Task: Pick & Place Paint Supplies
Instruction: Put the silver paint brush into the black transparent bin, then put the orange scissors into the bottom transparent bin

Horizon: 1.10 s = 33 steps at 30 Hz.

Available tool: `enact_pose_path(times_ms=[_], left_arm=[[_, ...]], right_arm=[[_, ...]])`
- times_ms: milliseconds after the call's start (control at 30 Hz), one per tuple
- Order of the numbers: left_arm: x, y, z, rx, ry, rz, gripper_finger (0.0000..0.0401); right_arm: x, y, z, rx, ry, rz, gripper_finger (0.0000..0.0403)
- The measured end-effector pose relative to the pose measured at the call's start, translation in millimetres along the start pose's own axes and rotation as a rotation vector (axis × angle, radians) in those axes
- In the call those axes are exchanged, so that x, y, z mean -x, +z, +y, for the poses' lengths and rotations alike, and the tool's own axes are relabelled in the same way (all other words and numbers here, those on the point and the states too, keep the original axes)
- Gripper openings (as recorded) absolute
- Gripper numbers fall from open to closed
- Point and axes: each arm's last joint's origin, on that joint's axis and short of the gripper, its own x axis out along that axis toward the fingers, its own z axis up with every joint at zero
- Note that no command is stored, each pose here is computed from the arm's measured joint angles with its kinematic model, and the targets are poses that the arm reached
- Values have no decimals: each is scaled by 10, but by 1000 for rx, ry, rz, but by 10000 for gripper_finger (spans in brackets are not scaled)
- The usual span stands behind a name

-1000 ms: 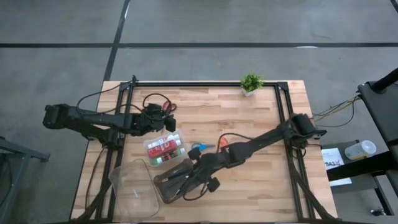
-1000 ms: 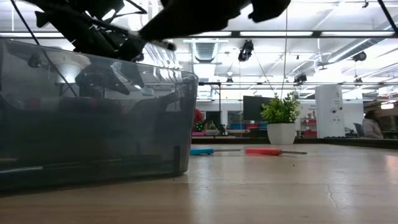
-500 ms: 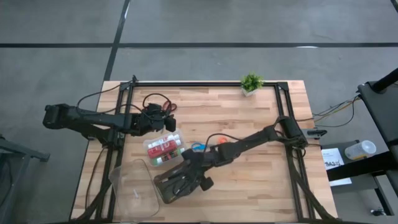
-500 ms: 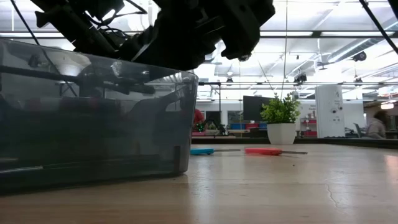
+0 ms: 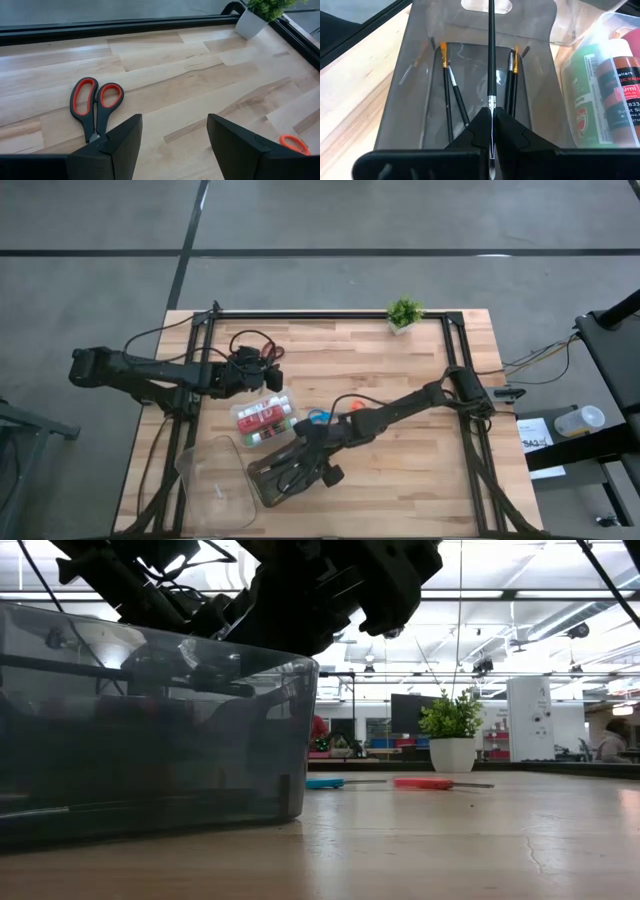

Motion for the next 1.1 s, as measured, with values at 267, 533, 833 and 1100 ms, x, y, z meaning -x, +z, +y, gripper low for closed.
enact_pose_path(times_ms=[267, 533, 833, 1100], left_arm=[[1, 1, 0, 0, 0, 0, 232], [0, 1, 1, 0, 0, 0, 232], [0, 0, 0, 0, 0, 0, 232], [0, 1, 0, 0, 0, 0, 232]], right_arm=[[1, 1, 2, -4, 0, -1, 15], [2, -1, 2, -8, 0, 2, 93], [2, 1, 1, -8, -2, -1, 111], [42, 83, -14, -17, -17, -64, 111]])
